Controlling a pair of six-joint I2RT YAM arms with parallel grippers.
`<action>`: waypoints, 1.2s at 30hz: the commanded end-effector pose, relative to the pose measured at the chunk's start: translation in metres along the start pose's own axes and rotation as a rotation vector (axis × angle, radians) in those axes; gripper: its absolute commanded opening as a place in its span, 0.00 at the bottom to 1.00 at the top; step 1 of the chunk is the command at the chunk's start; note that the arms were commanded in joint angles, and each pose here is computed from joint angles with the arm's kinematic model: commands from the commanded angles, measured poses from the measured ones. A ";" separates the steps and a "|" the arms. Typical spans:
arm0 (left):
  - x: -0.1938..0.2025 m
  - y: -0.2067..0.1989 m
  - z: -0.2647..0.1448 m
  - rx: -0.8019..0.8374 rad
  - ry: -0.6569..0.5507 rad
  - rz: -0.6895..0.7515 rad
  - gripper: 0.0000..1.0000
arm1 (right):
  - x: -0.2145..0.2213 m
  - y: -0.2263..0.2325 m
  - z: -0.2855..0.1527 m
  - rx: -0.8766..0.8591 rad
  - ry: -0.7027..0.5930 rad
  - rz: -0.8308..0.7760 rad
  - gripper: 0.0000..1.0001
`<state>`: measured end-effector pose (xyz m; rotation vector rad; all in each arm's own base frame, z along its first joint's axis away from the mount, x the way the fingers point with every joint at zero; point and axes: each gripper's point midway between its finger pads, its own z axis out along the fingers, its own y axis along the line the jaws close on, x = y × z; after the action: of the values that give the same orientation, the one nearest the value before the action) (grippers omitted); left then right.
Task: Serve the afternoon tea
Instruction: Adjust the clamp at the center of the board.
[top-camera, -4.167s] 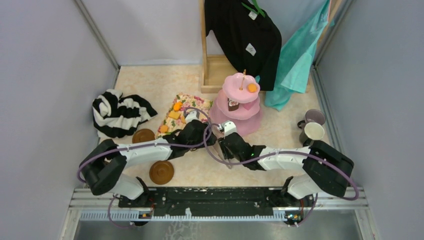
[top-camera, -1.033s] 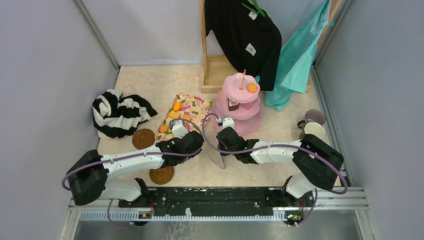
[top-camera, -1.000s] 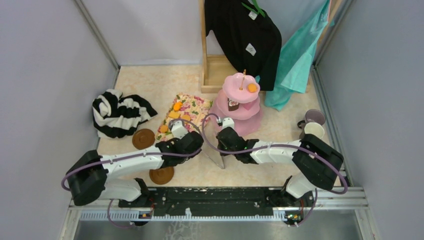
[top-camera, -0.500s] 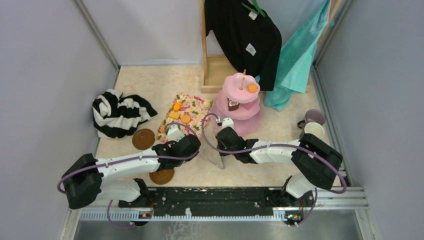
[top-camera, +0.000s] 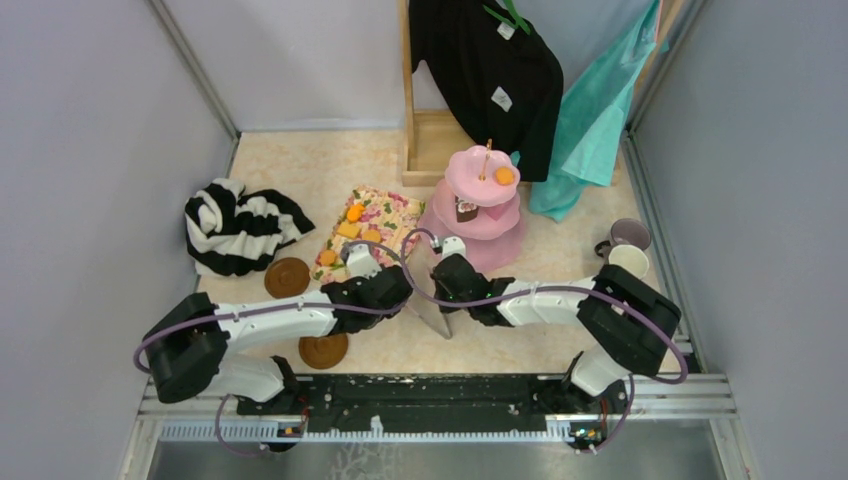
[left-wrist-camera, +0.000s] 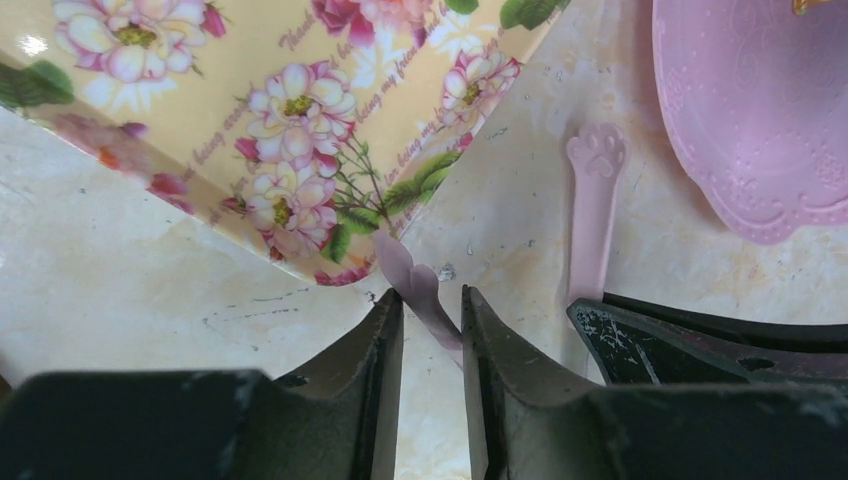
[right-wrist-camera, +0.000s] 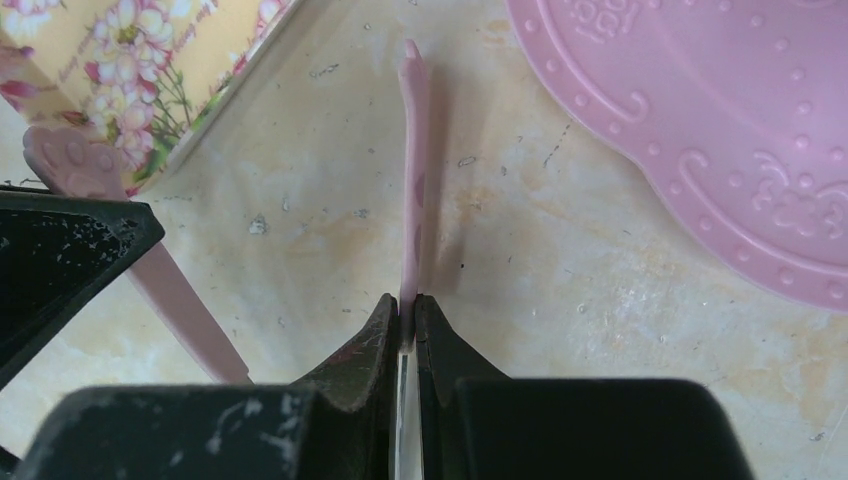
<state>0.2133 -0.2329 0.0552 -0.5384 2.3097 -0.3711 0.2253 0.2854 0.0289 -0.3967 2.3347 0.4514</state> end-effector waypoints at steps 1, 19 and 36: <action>-0.002 0.007 0.003 -0.045 -0.030 0.129 0.36 | 0.003 -0.031 0.006 0.115 0.037 -0.071 0.00; -0.012 -0.003 -0.001 -0.014 -0.062 0.113 0.89 | -0.001 -0.008 0.004 -0.013 0.033 -0.104 0.02; -0.022 0.022 -0.013 -0.078 -0.100 0.046 0.92 | -0.021 0.016 -0.013 -0.134 -0.047 -0.119 0.45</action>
<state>0.2172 -0.2176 0.0685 -0.4864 2.2635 -0.2750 0.2215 0.2889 0.0316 -0.5887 2.3157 0.4898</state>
